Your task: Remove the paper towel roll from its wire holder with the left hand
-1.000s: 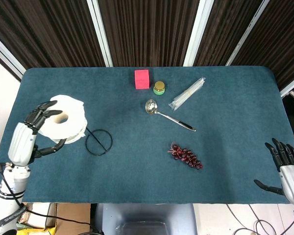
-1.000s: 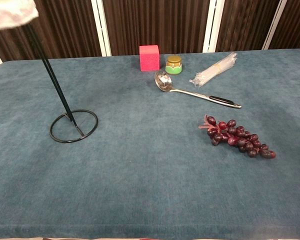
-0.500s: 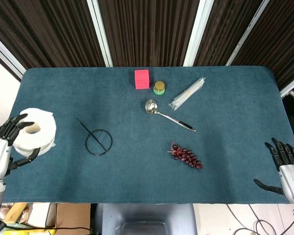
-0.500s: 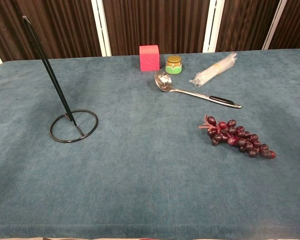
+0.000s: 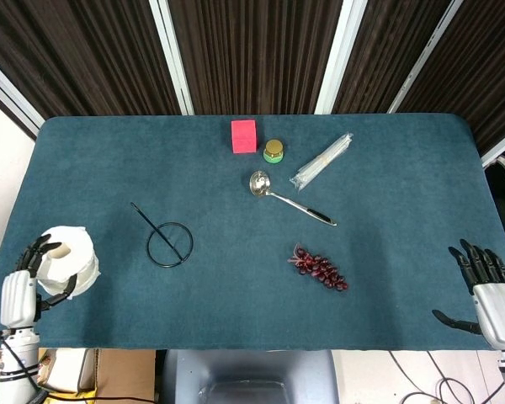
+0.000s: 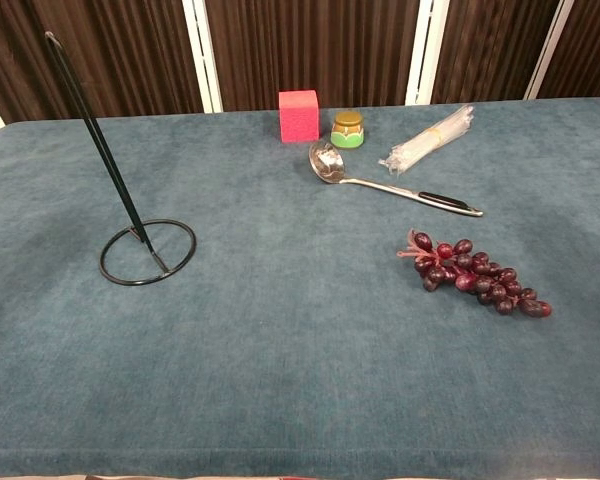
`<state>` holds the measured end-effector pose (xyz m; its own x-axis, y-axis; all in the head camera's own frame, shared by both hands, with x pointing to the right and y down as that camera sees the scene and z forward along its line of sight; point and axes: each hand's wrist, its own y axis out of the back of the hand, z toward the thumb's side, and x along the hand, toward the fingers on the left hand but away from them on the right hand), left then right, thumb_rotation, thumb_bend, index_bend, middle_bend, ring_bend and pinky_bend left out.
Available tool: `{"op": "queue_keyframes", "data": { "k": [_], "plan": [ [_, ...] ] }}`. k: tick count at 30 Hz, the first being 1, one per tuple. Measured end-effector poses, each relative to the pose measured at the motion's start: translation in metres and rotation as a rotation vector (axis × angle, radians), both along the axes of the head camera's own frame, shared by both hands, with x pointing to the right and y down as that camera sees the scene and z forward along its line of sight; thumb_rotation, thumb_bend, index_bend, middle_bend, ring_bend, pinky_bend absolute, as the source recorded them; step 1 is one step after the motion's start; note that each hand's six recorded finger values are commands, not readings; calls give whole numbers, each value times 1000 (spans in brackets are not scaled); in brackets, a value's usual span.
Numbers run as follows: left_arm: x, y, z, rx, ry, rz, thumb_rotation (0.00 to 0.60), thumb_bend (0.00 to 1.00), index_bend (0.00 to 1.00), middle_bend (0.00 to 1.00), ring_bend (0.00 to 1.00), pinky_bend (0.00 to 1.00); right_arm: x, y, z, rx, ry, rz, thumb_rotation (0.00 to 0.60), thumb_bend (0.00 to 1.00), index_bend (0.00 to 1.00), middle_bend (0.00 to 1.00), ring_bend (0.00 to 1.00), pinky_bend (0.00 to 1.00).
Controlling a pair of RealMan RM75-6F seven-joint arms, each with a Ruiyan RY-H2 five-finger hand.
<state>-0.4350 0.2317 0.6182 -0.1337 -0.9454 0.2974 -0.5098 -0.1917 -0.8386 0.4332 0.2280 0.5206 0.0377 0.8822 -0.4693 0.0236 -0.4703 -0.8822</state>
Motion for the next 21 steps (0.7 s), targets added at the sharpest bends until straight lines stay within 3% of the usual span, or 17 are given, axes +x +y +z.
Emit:
{"op": "queue_keyframes", "data": {
  "k": [4,12,21],
  "plan": [
    [-2,11,20,-45,13,-35,600,350,12,2,1,198,0,0,0,-3,-1,-1,600,138,0,0,0,82],
    [-8,22,35,-139,17,-60,600,356,0,0,0,117,0,1,2,-6,2,-1,600,138,0,0,0,82],
    [-12,24,30,-189,-35,-46,600,365,0,0,0,97,0,0,1,-2,2,-2,600,138,0,0,0,82]
  ]
}}
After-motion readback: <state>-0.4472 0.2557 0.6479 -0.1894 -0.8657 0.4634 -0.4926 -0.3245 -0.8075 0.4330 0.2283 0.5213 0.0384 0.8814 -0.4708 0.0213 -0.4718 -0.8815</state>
